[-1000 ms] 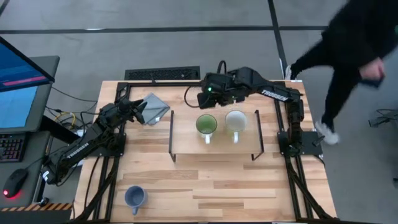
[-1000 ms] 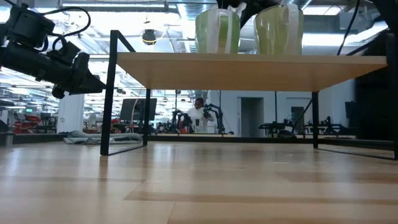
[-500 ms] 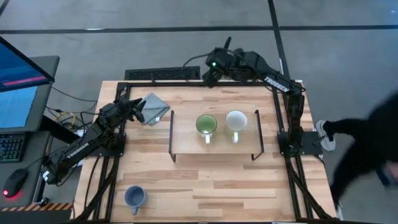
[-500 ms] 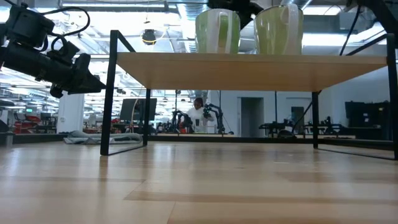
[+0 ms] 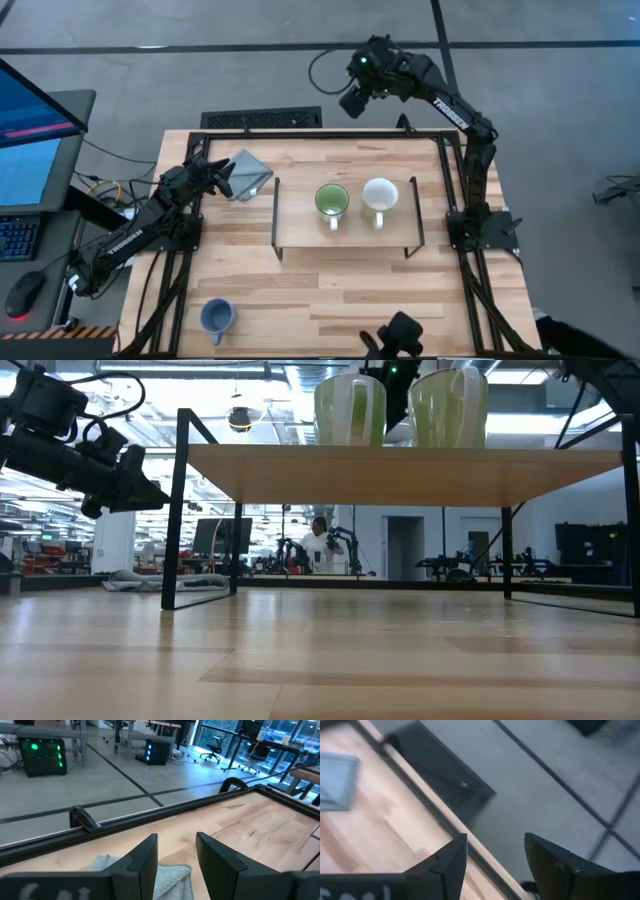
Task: Stack small to large cups/mugs on shelf
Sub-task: Put the blue mug on the shelf
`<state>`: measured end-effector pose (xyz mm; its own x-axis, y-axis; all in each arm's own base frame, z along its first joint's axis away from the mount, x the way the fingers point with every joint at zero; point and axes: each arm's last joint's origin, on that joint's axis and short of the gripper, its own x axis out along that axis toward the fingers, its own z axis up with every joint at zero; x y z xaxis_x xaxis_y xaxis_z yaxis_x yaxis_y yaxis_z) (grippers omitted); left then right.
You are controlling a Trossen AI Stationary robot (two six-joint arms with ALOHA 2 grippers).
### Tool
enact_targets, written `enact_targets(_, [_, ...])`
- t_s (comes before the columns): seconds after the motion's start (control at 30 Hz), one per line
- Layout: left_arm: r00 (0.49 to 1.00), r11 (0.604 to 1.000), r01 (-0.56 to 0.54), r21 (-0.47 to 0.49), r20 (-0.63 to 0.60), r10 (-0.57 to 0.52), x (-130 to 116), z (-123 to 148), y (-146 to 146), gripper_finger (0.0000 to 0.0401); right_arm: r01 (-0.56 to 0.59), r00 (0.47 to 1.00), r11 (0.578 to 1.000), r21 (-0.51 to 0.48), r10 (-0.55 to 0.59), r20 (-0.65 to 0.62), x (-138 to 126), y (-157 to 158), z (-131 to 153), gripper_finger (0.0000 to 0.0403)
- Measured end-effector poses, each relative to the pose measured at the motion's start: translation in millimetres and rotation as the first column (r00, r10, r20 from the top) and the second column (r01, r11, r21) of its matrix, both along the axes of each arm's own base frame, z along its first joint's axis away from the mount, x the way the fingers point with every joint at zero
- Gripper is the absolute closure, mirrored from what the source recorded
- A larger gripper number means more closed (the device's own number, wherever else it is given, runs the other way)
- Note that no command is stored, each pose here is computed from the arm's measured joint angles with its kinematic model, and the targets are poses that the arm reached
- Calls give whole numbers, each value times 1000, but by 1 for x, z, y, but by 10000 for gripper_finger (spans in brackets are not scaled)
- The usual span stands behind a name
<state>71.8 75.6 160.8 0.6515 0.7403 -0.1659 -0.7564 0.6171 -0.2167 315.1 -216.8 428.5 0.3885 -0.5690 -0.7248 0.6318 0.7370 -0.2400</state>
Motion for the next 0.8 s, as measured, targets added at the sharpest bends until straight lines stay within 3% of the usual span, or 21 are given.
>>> enact_targets(0.3, [1000, 1000, -1, -8, 0, 1, 0, 0, 0, 276, -38, 996, 994, -106, 47, 76, 3, -21, 4, 182])
enact_targets(0.47, [993, 995, 24, 95, -120, -12, 0, 0, 0, 276, -94, 975, 985, -142, 120, 185, 5, -47, -5, 182])
enact_targets(0.57, [980, 986, 46, 157, -197, -14, 0, 0, 0, 276, -149, 967, 978, -146, 175, 183, 4, -61, -17, 182])
enact_targets(0.8, [964, 975, 75, 210, -264, -17, 0, 0, 0, 276, -160, 957, 977, -141, 188, 222, 1, -54, -10, 182])
